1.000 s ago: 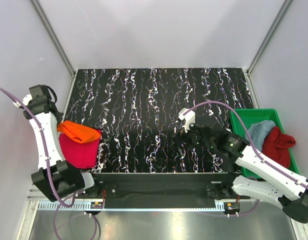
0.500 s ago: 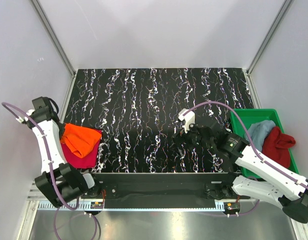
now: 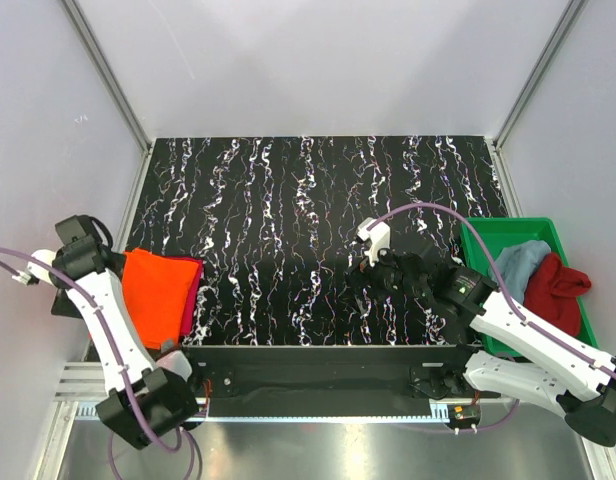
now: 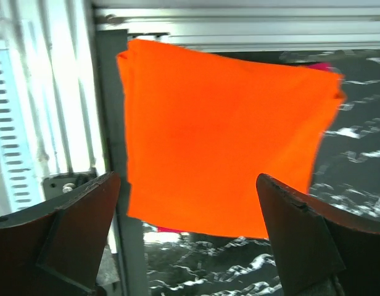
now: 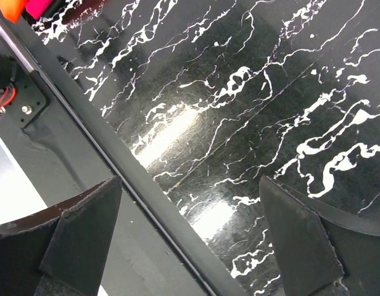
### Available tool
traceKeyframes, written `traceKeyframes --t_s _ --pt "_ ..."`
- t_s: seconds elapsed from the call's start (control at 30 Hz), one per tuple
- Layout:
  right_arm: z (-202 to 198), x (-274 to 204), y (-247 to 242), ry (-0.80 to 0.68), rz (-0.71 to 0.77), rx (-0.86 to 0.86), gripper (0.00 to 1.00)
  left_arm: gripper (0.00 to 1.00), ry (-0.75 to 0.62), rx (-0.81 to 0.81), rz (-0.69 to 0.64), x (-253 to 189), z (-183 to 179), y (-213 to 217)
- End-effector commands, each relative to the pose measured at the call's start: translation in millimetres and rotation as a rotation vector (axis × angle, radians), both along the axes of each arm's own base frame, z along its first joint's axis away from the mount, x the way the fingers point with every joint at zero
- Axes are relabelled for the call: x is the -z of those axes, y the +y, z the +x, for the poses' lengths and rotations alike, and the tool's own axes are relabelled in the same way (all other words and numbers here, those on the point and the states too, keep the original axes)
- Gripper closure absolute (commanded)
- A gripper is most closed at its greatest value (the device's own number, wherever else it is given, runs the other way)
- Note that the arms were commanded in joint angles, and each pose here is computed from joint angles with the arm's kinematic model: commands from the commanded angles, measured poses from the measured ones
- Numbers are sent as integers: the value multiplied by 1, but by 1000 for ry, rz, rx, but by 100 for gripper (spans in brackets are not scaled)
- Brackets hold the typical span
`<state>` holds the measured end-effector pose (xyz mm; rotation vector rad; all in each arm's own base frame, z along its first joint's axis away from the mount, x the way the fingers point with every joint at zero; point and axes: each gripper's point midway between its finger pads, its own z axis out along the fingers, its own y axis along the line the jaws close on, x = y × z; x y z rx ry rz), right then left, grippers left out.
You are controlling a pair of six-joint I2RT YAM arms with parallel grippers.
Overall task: Fold and stack the t-shirts
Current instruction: Reset both grippers
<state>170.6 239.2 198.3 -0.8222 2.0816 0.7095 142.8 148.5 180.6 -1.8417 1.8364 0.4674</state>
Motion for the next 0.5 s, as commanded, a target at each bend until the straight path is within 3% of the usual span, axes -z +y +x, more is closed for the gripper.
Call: traceKeyframes --t_s 0.0,0.07,0.23,0.27,0.3,0.4,0.47 --pt "0 -7 4 32 49 28 0 1 -127 62 17 -23 31 -12" --pt "0 -6 6 67 75 63 0 1 -151 124 -1 -23 48 -29" --pt "1 3 0 182 159 247 0 1 -259 559 -128 -10 106 -142" --pt "5 3 -7 183 179 314 1 1 -253 688 -169 4 102 -176" --pt "9 7 -13 194 188 376 0 1 -333 773 -214 2 112 -203" --pt "5 28 -25 296 242 530 0 1 -473 983 -353 15 99 -272" --pt "0 31 -30 333 292 576 0 1 -533 1073 -426 31 81 -295"
